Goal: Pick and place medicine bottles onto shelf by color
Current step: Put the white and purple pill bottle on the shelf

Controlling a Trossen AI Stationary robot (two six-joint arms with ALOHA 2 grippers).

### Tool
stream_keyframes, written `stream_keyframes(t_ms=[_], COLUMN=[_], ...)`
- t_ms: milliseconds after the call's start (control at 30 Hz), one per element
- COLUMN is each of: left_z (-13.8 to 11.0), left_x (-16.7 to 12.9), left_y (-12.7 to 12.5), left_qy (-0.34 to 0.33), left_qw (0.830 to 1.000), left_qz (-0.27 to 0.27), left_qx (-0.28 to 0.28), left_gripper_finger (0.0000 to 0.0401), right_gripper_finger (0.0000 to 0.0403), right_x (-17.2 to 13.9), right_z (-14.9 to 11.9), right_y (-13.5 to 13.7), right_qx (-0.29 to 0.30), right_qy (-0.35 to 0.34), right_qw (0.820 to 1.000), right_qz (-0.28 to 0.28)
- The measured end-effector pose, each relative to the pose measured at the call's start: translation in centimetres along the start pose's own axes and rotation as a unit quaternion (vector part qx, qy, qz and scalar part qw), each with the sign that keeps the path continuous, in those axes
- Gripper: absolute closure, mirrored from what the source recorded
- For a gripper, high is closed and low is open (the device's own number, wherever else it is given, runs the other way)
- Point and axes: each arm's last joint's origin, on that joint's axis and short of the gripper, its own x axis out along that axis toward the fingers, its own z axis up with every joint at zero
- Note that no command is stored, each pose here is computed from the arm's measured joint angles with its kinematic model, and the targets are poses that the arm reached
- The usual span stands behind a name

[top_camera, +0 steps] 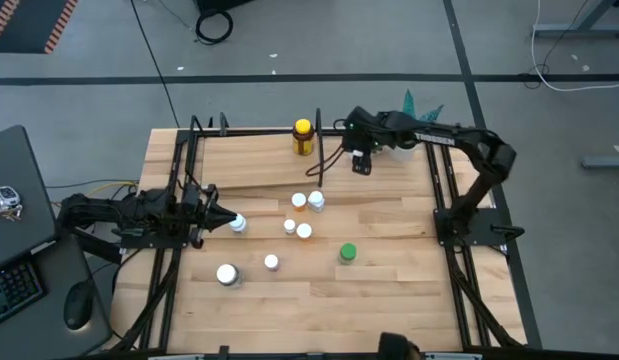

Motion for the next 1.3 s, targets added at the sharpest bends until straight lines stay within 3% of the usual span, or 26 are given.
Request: stream_keyframes(t_ms=[200,433,633,800,1033,1300], left_z=[0.0,0.0,0.0,0.1,0.2,0.2], left_x=[0.0,0.0,0.0,0.0,0.0,0.0], left_y=[0.0,0.0,0.0,0.0,0.2,0.3], left_qy=[0.0,0.001,0.002,0.0,-0.01,-0.01], left_qw=[1.0,1.0,1.0,0.997,0.988,0.987], left_qz=[0.0,0.0,-0.005,0.0,0.048,0.055], left_qx=[-0.004,-0.005,0.011,0.082,0.146,0.149], left_gripper_finger=[0.0353,0.0353,0.0355,0.0359,0.036,0.0358], right_gripper_finger=[0.0028,0.0006,0.0004,0.0004,0.0008,0.0018], right_x=[2.2,2.7,2.6,3.0,4.7,7.5], right_z=[0.6,0.5,-0.3,-0.8,-0.9,-0.9], right_y=[-1.6,-3.9,-5.5,-6.3,-6.5,-6.6], right_qx=[-0.032,-0.034,-0.045,-0.062,-0.083,-0.099], right_qy=[0.03,0.052,0.053,0.052,0.057,0.087], right_qw=[0.999,0.998,0.998,0.997,0.995,0.991], right_qz=[0.006,0.008,0.005,0.011,0.026,0.003])
